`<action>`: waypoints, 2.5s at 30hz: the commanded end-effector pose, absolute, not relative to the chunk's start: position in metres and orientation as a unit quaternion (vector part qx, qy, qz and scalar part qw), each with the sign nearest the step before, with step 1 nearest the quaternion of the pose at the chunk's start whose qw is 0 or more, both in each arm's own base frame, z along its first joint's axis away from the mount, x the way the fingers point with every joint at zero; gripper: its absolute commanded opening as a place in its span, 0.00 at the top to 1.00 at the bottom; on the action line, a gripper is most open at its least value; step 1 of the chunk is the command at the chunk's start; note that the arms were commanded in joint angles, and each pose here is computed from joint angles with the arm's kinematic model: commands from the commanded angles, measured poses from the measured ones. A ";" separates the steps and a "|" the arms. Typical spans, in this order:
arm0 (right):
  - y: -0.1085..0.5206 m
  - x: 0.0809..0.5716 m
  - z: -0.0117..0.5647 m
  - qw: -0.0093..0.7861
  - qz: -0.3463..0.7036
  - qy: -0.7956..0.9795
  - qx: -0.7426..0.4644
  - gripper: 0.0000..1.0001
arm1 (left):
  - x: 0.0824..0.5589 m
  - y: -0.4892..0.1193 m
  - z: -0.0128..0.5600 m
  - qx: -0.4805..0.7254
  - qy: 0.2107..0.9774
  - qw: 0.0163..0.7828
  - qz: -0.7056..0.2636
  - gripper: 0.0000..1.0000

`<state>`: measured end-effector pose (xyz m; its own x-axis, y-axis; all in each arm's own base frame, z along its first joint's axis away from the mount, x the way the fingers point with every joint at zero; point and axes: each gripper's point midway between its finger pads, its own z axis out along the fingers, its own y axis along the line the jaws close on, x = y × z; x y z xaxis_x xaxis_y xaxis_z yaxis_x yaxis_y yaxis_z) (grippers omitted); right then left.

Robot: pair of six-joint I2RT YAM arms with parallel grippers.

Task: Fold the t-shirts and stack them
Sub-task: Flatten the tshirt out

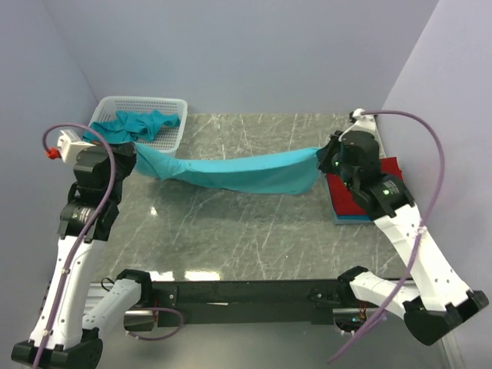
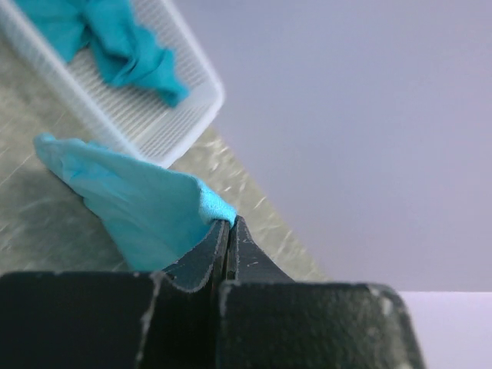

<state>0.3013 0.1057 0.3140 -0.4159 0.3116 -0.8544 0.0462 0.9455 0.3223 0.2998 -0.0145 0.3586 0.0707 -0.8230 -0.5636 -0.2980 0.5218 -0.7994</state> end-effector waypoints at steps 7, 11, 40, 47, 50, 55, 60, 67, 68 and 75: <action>0.080 0.253 0.445 0.652 0.173 0.733 0.087 1.00 | 0.241 0.011 0.520 -0.378 0.514 0.728 -0.249 0.99; 0.074 0.225 0.480 0.679 0.203 0.701 0.075 1.00 | 0.200 0.013 0.583 -0.336 0.465 0.773 -0.272 0.99; 0.054 0.274 0.388 0.646 0.088 0.747 0.133 1.00 | 0.332 -0.040 0.498 -0.181 0.617 0.740 -0.198 0.99; 0.074 0.360 0.241 0.533 0.084 0.835 0.109 1.00 | 0.434 -0.072 0.292 -0.171 0.758 0.604 -0.177 0.99; 0.074 0.392 0.197 0.480 0.068 0.868 0.108 1.00 | 0.454 -0.076 0.244 -0.168 0.797 0.559 -0.159 1.00; 0.080 0.432 0.165 0.438 0.055 0.892 0.100 1.00 | 0.475 -0.084 0.211 -0.171 0.809 0.538 -0.164 1.00; 0.076 0.450 0.151 0.418 0.043 0.901 0.104 1.00 | 0.489 -0.089 0.184 -0.169 0.828 0.510 -0.162 1.00; 0.070 0.462 0.142 0.408 0.031 0.906 0.111 1.00 | 0.498 -0.088 0.168 -0.193 0.830 0.500 -0.157 1.00; 0.069 0.463 0.141 0.407 0.030 0.906 0.112 1.00 | 0.498 -0.088 0.167 -0.195 0.829 0.499 -0.157 1.00; 0.067 0.471 0.138 0.400 0.025 0.909 0.112 1.00 | 0.506 -0.095 0.153 -0.195 0.839 0.484 -0.154 1.00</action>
